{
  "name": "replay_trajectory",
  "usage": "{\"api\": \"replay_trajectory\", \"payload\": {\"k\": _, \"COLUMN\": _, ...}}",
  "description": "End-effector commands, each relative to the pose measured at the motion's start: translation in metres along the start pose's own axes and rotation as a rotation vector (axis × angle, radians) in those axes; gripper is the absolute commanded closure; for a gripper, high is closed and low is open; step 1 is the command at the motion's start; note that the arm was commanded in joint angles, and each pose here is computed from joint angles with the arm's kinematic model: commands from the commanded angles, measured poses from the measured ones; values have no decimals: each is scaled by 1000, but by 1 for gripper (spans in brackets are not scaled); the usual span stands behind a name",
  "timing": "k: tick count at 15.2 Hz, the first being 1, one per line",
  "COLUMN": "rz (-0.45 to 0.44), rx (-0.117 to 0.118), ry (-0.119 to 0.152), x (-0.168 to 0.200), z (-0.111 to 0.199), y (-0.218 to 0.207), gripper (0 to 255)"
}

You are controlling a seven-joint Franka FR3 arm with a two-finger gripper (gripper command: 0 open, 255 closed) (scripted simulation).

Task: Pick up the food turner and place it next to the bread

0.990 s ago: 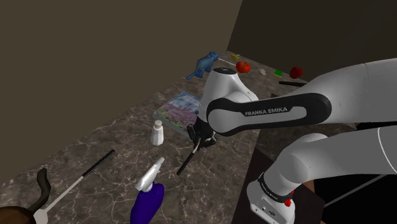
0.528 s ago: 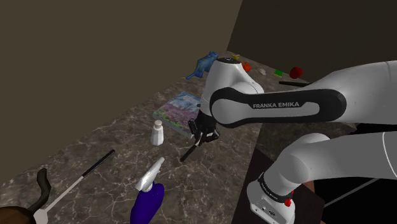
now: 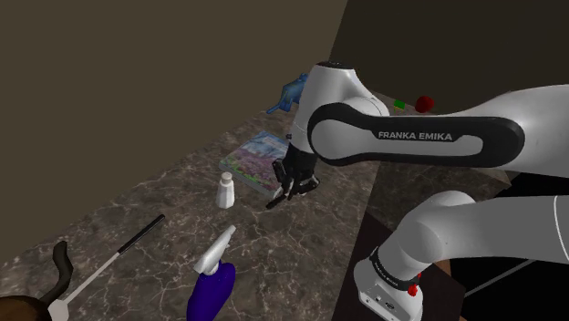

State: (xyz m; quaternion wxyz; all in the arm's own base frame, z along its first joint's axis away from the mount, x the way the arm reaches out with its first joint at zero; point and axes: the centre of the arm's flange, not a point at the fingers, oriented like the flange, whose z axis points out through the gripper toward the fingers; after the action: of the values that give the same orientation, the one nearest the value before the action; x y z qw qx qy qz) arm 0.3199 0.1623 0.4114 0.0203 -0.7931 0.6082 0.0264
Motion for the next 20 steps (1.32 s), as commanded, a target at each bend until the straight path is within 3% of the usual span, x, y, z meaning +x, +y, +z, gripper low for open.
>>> {"api": "replay_trajectory", "payload": {"k": 1, "rz": 0, "rx": -1, "ry": 0, "x": 0, "z": -12, "y": 0, "gripper": 255}}
{"api": "replay_trajectory", "payload": {"k": 20, "rz": 0, "rx": -1, "ry": 0, "x": -7, "z": -112, "y": 0, "gripper": 255}}
